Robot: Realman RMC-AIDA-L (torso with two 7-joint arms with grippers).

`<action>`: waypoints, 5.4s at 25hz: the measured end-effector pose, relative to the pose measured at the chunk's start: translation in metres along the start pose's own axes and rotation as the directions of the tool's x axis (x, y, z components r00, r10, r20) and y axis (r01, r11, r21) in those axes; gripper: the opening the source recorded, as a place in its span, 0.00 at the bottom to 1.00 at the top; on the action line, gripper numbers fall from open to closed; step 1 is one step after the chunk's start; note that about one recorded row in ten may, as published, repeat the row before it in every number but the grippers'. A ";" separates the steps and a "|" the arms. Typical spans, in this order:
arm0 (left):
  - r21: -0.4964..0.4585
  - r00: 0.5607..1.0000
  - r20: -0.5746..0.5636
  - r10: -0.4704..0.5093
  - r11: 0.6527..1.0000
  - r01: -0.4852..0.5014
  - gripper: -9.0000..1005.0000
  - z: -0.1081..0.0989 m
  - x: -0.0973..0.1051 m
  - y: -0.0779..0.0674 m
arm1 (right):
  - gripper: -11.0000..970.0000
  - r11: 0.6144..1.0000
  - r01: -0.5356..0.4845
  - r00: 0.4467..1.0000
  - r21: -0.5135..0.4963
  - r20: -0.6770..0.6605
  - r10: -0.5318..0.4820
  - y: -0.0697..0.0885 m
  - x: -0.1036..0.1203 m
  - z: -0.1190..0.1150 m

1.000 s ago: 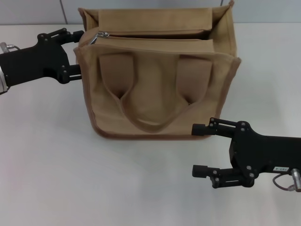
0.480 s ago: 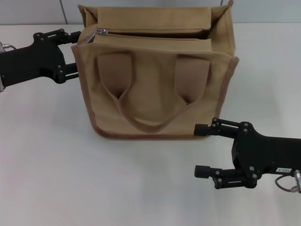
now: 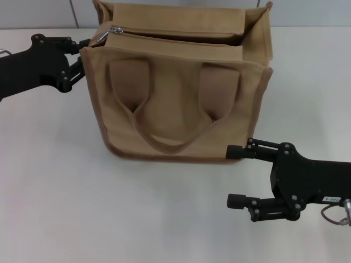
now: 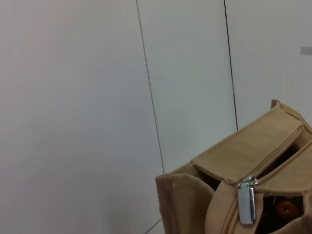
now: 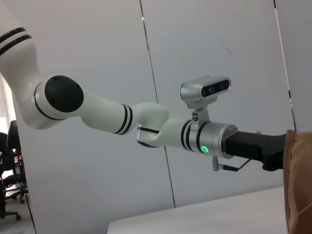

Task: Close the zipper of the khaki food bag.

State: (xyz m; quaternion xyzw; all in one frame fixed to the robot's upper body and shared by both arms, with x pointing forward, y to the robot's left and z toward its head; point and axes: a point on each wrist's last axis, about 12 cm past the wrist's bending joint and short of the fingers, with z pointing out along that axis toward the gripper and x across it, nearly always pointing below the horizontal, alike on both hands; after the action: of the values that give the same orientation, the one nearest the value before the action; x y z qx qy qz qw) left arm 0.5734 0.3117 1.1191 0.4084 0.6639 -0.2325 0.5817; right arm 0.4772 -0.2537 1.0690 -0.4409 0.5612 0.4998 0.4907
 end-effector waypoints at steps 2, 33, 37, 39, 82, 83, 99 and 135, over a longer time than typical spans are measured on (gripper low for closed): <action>0.000 1.000 0.000 -0.001 1.000 0.001 0.34 0.000 0.000 0.000 | 0.86 1.000 0.000 1.000 0.000 0.000 0.000 0.000 0.000 0.000; 0.099 0.968 0.238 -0.078 0.994 0.056 0.09 -0.016 -0.016 -0.023 | 0.86 1.000 0.002 1.000 -0.010 0.023 -0.002 0.002 -0.003 -0.001; 0.105 0.966 0.243 -0.083 0.993 0.058 0.09 -0.016 -0.016 -0.024 | 0.86 1.000 0.005 0.998 -0.020 0.055 -0.004 0.003 -0.006 -0.003; 0.106 0.966 0.244 -0.082 0.993 0.058 0.09 -0.015 -0.017 -0.024 | 0.86 1.000 0.002 0.996 -0.030 0.087 0.001 0.005 -0.011 -0.005; 0.189 0.938 0.325 -0.121 0.980 0.062 0.09 0.006 -0.027 -0.031 | 0.46 0.772 -0.623 0.748 0.127 -0.192 0.635 -0.126 -0.173 0.076; 0.190 0.937 0.325 -0.124 0.980 0.063 0.09 0.007 -0.026 -0.031 | 0.45 0.771 -0.623 0.746 0.129 -0.198 0.636 -0.125 -0.173 0.078; 0.195 0.936 0.329 -0.125 0.979 0.062 0.09 0.011 -0.028 -0.030 | 0.44 0.765 -0.628 0.722 0.144 -0.259 0.642 -0.125 -0.178 0.098; 0.202 0.923 0.360 -0.138 0.977 0.067 0.09 0.022 -0.032 -0.029 | 0.43 0.746 -0.647 0.706 0.157 -0.248 0.664 -0.125 -0.174 0.093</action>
State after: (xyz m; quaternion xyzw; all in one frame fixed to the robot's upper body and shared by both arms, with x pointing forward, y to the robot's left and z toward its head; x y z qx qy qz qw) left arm 0.5620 0.2693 1.1403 0.3737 0.5375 -0.3968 0.6434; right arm 0.6333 -0.1746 1.2242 -0.2663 0.7604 0.5552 0.2065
